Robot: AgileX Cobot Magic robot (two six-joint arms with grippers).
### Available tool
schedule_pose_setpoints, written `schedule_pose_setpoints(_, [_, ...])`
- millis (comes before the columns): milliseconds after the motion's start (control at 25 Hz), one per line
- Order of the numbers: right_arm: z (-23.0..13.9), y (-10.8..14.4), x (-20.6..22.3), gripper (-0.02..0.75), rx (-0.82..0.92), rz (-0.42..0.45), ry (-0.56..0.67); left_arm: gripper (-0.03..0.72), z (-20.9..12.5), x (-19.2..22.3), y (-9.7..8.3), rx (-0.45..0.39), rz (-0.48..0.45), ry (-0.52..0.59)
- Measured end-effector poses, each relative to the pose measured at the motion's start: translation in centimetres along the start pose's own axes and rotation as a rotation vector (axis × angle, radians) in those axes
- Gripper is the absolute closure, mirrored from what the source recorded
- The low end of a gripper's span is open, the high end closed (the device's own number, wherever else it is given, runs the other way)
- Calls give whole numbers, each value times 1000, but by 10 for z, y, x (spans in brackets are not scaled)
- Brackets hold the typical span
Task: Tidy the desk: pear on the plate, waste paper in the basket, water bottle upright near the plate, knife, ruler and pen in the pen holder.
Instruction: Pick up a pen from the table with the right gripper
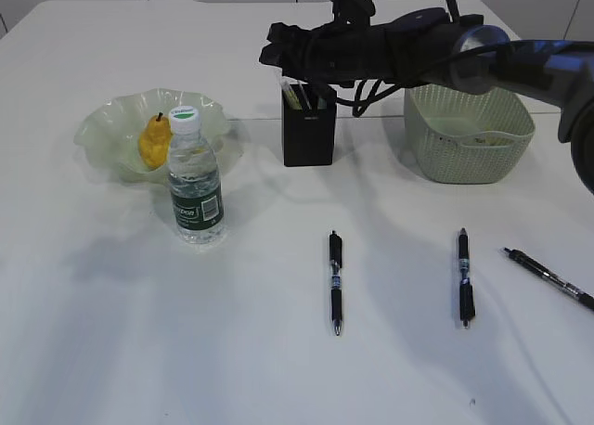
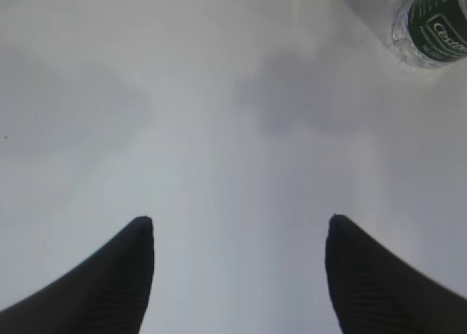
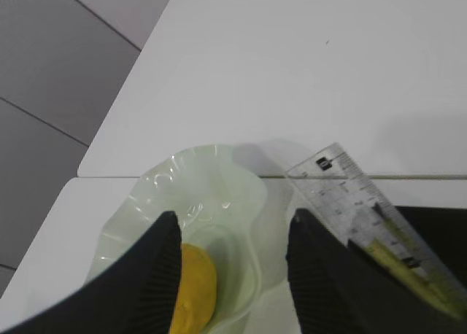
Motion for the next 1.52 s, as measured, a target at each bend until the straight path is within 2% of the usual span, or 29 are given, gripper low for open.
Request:
schedule_pose_setpoints(840, [-25,14,-4,381,0,138,250,167,0,0,0,0,0,2])
schedule_pose_setpoints(1520, [-46,13,-13,381,-70,133,485,167,-3,0,0,0,-3,27])
Point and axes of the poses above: a point on each arm's last joint axis where the gripper is mounted, x pointing out along that axis toward the gripper, y along the wrist's bending axis when the last joint is at zero, z = x × y, the point moved 1 cm from there along x, pointing out along that axis toward the gripper, and after that the axes turned 10 degrees about x, right-handed, at the moved point
